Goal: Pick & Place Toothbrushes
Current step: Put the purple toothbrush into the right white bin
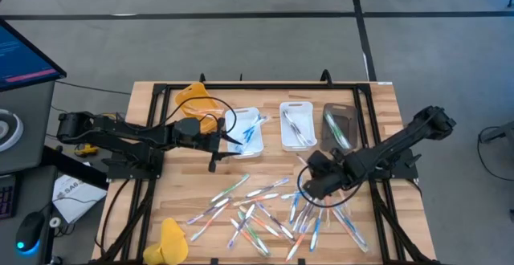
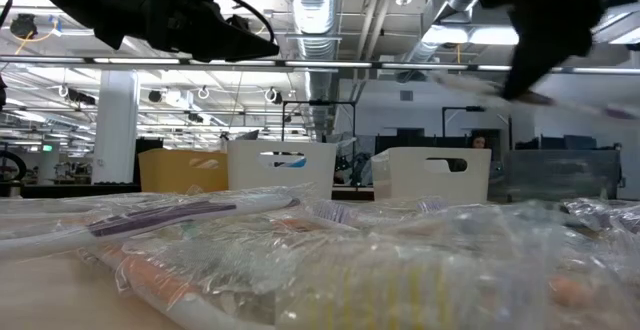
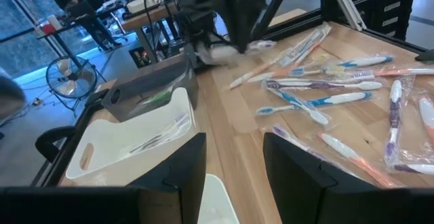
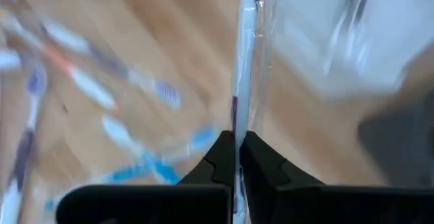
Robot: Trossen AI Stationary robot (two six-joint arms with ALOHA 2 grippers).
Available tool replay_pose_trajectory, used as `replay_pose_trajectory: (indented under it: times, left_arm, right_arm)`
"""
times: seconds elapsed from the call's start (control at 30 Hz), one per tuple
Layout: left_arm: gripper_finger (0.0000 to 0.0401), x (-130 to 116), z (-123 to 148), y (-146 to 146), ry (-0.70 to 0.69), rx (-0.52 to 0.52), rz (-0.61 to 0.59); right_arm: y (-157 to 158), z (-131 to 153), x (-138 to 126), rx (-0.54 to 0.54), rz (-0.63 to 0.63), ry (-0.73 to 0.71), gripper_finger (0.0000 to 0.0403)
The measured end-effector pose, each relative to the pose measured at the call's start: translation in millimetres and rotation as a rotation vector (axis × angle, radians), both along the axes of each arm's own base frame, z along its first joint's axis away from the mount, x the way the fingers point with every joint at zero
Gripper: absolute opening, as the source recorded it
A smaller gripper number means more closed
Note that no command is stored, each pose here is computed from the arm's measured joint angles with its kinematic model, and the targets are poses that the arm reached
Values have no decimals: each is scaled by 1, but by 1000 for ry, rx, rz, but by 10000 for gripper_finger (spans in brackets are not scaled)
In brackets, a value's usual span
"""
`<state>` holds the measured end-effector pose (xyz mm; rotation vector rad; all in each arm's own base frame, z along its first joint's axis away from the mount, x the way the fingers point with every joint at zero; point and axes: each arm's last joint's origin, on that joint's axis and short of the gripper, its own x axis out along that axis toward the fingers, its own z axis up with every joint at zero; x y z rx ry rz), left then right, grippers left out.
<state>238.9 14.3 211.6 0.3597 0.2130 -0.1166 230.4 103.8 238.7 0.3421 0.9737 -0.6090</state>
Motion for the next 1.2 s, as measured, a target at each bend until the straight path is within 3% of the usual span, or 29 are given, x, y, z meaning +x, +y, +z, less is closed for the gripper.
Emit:
replay_pose_trajectory:
  times: [0.2,0.47,0.8,1.2]
  left_arm:
    - [141,0,1,0,-13,1,0]
    - [141,0,2,0,-17,2,0]
    - [141,0,1,0,-15,2,0]
    - [141,0,1,0,-8,1,1]
  right_arm:
    - [-24,29,20,-161,6,-70,3]
    - [-83,52,43,-229,-88,-98,5]
    - [-157,48,48,-86,-246,-66,6]
    - [-202,-14,71,112,-240,150,8]
